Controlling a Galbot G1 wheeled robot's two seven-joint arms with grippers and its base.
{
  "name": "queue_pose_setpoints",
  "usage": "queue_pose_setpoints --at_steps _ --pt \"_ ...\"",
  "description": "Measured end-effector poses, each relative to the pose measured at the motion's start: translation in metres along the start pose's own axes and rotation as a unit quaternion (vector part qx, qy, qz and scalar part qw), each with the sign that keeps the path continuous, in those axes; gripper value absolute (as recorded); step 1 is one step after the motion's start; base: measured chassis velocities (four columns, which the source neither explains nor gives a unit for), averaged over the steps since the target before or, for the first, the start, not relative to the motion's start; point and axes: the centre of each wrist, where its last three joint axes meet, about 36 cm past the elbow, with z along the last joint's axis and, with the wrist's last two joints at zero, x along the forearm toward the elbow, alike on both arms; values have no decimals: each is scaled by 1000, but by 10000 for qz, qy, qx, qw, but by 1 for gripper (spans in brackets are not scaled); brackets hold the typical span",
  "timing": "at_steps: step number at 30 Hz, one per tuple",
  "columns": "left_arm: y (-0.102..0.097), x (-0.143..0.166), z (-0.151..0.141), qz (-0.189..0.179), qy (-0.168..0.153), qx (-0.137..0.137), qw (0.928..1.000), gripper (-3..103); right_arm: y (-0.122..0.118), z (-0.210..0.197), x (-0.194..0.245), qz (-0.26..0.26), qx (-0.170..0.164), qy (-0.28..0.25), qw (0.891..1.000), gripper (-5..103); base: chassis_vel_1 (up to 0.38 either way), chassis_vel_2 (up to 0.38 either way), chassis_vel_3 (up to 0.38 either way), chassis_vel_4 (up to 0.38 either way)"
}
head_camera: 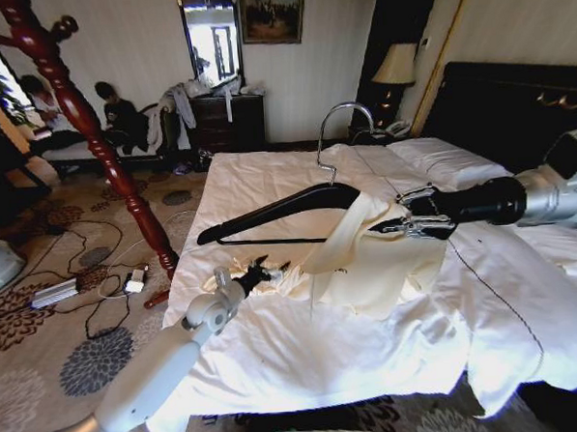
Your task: Pick up the clothes from the bed and hang them on the clothes hanger.
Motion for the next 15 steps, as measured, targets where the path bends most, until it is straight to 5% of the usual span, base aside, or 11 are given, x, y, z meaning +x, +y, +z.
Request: queue_pose_setpoints --at_steps 6,15 --pt "21 9 27 -271 402 -364 9982 100 1 2 -2 2 15 -73 10000 20 0 0 0 0" --pt "23 -8 41 -117 515 -342 9980 96 3 -1 -4 6 58 -104 9999 20 0 0 0 0"
